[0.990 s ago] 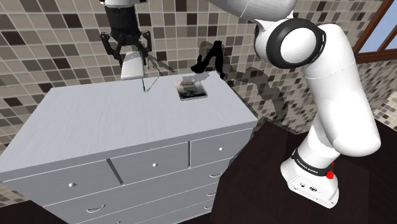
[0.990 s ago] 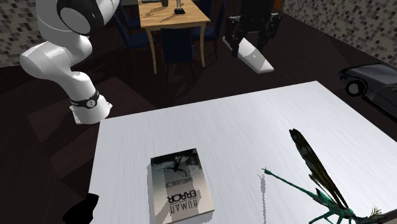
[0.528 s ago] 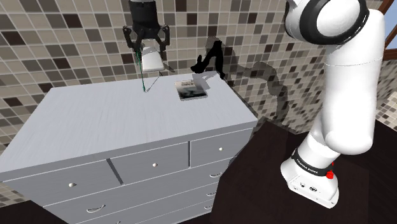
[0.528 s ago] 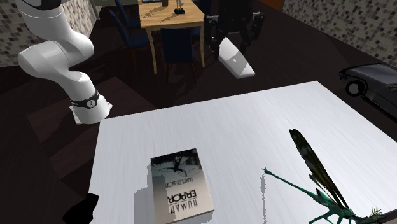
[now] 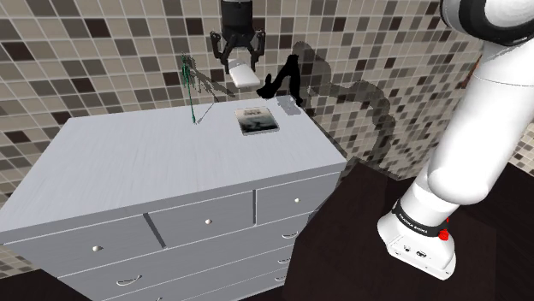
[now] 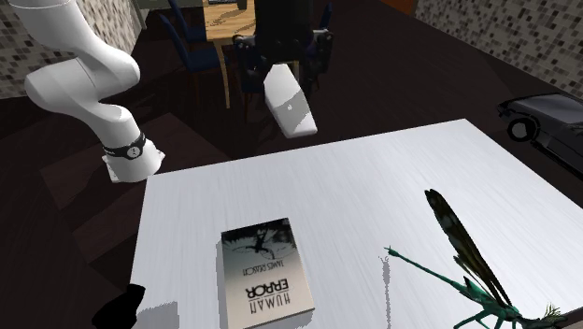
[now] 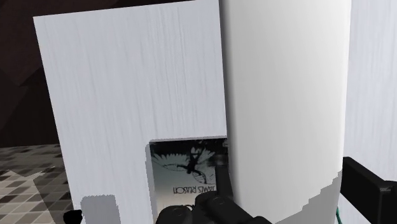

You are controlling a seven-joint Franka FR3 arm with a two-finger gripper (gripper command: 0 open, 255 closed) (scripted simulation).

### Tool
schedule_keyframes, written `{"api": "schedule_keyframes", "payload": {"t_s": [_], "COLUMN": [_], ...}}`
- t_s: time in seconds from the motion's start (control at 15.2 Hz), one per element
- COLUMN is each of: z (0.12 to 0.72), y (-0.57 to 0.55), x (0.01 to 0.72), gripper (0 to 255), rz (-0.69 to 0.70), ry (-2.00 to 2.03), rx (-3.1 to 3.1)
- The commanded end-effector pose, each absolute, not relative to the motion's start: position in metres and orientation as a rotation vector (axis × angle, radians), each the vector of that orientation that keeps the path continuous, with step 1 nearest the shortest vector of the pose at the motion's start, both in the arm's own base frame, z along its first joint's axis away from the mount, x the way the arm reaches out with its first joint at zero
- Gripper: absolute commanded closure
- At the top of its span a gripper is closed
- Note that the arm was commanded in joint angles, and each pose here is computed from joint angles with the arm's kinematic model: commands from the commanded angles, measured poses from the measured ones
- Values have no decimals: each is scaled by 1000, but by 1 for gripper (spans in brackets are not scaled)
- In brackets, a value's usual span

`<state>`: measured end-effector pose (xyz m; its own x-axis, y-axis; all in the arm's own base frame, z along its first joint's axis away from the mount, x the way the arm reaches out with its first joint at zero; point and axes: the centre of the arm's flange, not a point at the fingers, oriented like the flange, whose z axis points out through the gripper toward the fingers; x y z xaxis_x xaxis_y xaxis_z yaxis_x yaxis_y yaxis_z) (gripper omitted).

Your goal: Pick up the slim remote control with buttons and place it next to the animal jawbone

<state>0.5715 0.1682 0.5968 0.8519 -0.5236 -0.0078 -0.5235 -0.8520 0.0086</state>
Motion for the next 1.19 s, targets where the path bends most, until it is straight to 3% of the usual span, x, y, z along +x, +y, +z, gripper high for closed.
{"api": "schedule_keyframes", "payload": {"t_s": [0.0,1.12], "z": [596,597], "y": [144,-72], "x": [562,499], "gripper": [255,255], "rz": [-15,-15], "ry": [-852,-852], "rx": [3018,3018]}}
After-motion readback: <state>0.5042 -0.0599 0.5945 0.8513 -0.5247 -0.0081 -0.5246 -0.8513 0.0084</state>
